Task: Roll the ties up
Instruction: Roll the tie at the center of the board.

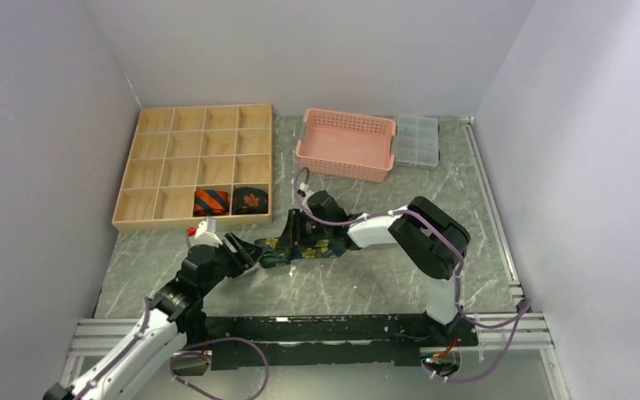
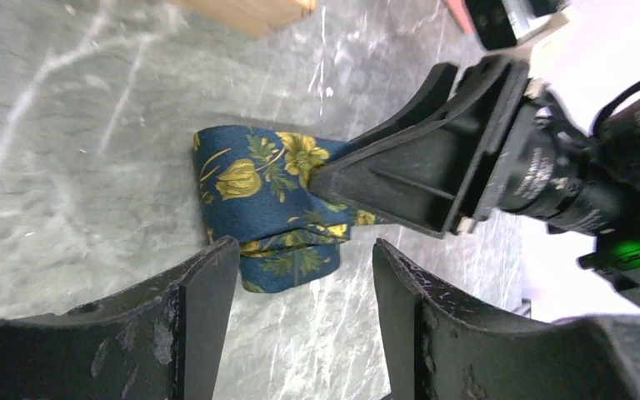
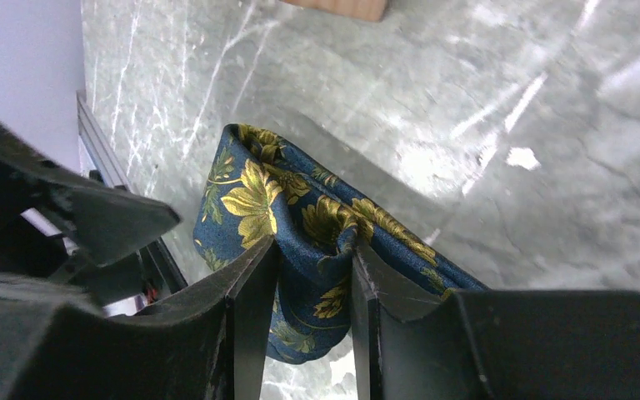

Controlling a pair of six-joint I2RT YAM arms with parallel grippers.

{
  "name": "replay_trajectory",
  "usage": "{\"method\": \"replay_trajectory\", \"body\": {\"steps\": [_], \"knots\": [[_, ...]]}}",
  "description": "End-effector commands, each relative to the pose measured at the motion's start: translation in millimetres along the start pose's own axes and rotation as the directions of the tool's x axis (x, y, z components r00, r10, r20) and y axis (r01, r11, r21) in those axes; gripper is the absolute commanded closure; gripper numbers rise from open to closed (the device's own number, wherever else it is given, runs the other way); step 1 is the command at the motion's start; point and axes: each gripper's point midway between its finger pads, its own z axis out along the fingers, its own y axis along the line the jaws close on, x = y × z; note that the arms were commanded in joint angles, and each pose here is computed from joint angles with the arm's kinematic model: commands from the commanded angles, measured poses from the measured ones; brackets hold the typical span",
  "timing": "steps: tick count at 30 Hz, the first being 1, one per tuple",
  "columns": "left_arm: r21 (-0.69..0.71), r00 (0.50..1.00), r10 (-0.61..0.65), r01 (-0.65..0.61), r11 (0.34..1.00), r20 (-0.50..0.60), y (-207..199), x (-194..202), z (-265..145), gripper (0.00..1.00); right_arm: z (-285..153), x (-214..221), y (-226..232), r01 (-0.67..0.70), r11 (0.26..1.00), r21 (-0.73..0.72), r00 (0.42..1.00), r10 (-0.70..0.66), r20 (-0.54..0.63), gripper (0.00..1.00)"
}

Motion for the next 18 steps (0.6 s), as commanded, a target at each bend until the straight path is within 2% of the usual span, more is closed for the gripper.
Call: {"method": "replay_trajectory", "body": {"steps": [1,3,5,9,13,15,18], "knots": [[-0.164,0.994,0.005,0.013,0.986,0.106,12.9,-29.0,-32.4,0.35,13.8,-18.3,22.0,0.069,0.996,-0.058,0.997,-0.066,0.041,0.61],[-0.183,0.990,0.002,0.023,0.983,0.138,10.0,-38.1,-45.8,0.38,17.9,-19.9,21.2,0.068,0.996,-0.051,0.997,-0.066,0.046,0.61],[-0.173,0.993,0.004,0.016,0.985,0.116,6.6,-35.2,-50.3,0.41,21.8,-21.4,20.5,0.070,0.997,-0.042,0.996,-0.068,0.058,0.61],[-0.157,0.998,-0.040,0.031,0.987,-0.054,-2.0,-7.0,-45.6,0.51,27.9,-23.7,21.9,0.087,0.996,-0.025,0.994,-0.085,0.064,0.59],[-0.196,0.971,-0.087,0.043,0.980,-0.223,1.3,22.6,-41.9,0.68,21.9,-30.5,22.2,0.101,0.995,0.019,0.991,-0.102,0.087,0.43],[-0.193,0.967,-0.091,0.045,0.980,-0.237,1.5,25.9,-41.9,0.70,14.7,-36.0,22.9,0.112,0.993,0.048,0.988,-0.116,0.106,0.36],[-0.154,0.972,-0.071,0.037,0.987,-0.223,-4.8,22.3,-43.1,0.75,4.0,-44.1,28.1,0.125,0.990,0.068,0.983,-0.132,0.126,0.31]]}}
